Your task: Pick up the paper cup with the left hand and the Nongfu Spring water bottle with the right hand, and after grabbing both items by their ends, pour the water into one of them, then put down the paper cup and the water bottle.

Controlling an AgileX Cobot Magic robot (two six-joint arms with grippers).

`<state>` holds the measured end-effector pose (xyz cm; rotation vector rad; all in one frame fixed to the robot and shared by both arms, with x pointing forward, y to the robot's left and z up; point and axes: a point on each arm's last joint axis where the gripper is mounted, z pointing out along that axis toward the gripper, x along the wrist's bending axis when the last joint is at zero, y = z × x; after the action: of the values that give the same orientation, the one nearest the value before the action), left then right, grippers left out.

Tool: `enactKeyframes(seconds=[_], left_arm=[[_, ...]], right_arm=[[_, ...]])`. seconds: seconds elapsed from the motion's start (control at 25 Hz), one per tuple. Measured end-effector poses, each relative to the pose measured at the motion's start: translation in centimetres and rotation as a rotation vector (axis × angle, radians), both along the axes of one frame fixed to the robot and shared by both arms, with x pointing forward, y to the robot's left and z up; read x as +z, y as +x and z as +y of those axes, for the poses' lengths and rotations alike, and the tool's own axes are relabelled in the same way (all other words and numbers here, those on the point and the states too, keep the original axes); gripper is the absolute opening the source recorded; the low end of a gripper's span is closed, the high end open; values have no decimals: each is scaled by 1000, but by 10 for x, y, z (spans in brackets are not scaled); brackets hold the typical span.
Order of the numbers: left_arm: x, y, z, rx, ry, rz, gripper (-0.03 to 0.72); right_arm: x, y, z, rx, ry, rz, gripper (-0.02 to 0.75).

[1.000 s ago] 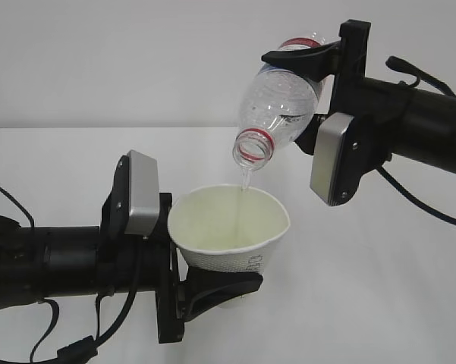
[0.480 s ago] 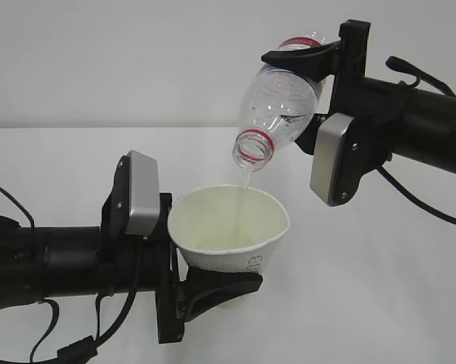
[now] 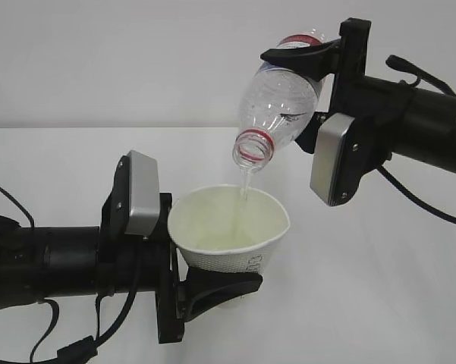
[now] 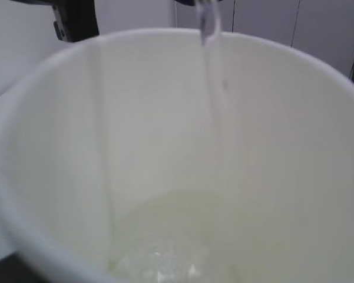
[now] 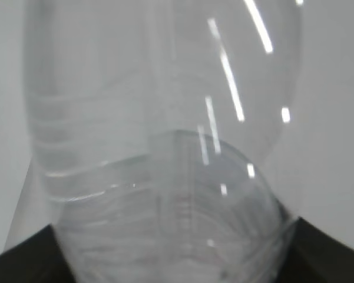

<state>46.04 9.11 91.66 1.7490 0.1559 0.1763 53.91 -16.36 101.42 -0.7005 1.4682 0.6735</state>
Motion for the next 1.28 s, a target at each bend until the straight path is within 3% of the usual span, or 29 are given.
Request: enactKeyframes(seconds=[1.28], left_arm=[[0,-7,-8,-34,2,0,501]], right_arm=[[1,0,0,4,4,-15,495]])
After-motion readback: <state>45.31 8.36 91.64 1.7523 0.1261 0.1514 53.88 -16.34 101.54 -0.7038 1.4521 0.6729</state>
